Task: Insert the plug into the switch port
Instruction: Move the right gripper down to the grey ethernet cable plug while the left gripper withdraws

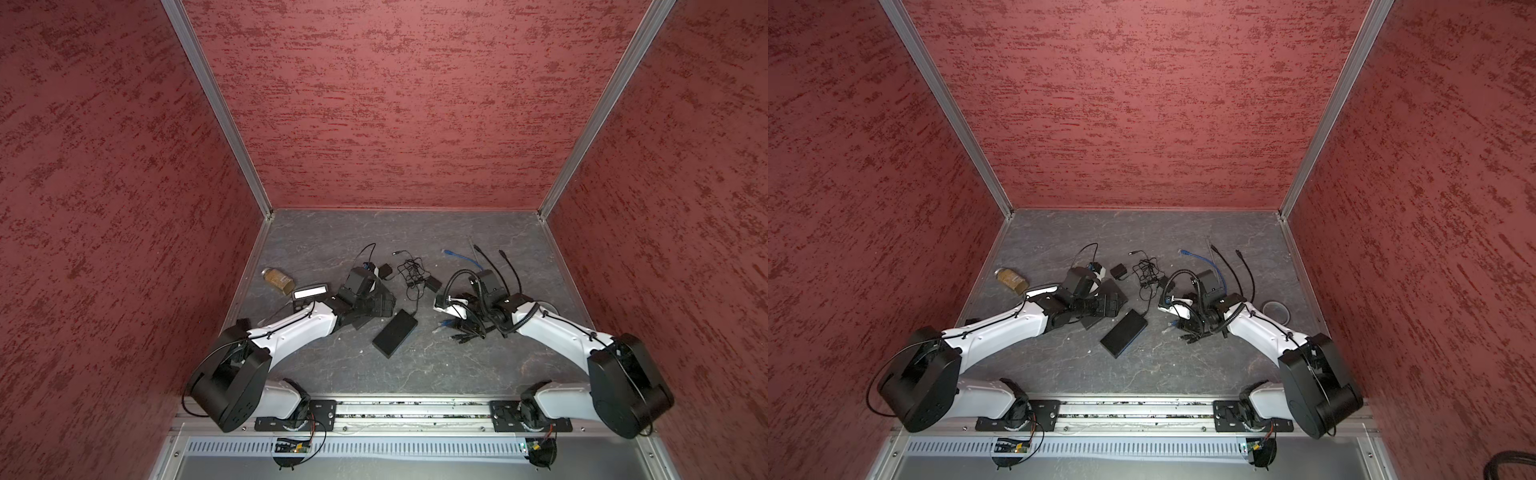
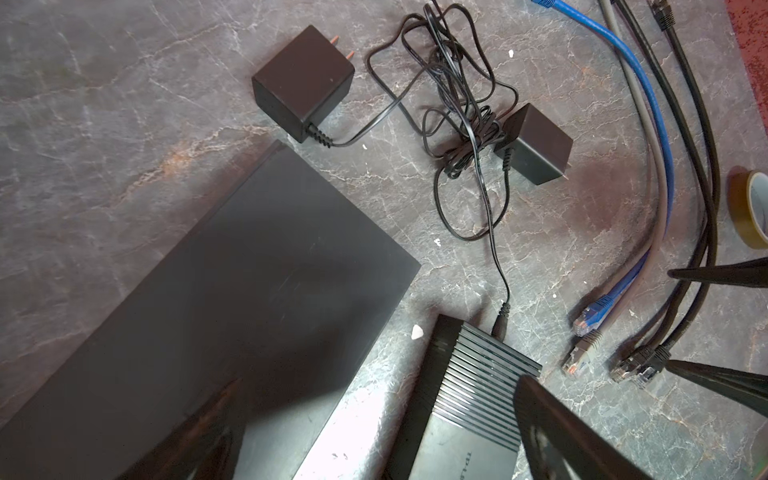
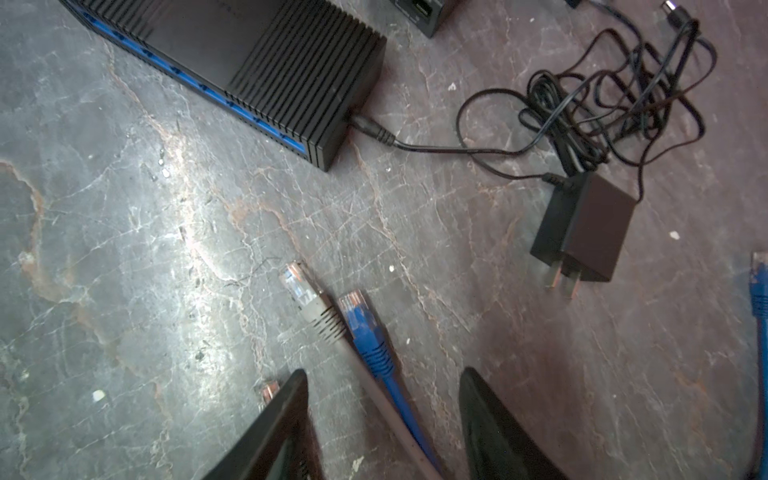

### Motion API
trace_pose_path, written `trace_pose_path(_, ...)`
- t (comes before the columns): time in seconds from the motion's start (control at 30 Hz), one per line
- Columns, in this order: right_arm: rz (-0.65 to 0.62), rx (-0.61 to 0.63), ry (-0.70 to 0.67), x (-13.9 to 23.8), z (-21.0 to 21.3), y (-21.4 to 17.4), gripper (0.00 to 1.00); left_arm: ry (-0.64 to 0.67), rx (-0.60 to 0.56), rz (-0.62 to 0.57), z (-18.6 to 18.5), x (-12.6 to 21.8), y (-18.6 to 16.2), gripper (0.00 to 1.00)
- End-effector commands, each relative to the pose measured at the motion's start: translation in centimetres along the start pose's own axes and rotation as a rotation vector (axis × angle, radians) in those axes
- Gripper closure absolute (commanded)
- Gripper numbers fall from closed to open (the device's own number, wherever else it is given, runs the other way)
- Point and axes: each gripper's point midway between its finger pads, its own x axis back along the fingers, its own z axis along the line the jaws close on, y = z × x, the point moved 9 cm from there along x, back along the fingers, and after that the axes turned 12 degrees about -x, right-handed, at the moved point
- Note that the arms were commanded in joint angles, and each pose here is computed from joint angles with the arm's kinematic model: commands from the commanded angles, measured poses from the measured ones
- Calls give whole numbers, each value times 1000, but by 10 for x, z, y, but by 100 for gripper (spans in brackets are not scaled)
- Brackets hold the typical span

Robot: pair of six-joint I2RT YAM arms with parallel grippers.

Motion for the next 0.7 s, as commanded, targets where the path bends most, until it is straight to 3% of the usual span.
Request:
trace_pose_path(0.0,-36,58,39,-5,2,3,45,-8,-6,-6,-1,-3,0,0)
trace_pose_path(0.17,-3,52,76,-13,4,-3,59,4,-17,5,0,-6,0,0)
trace_pose_path(0.67,-4,43,138,-24,10,-8,66,30,-26,29,4,-10,-3,0)
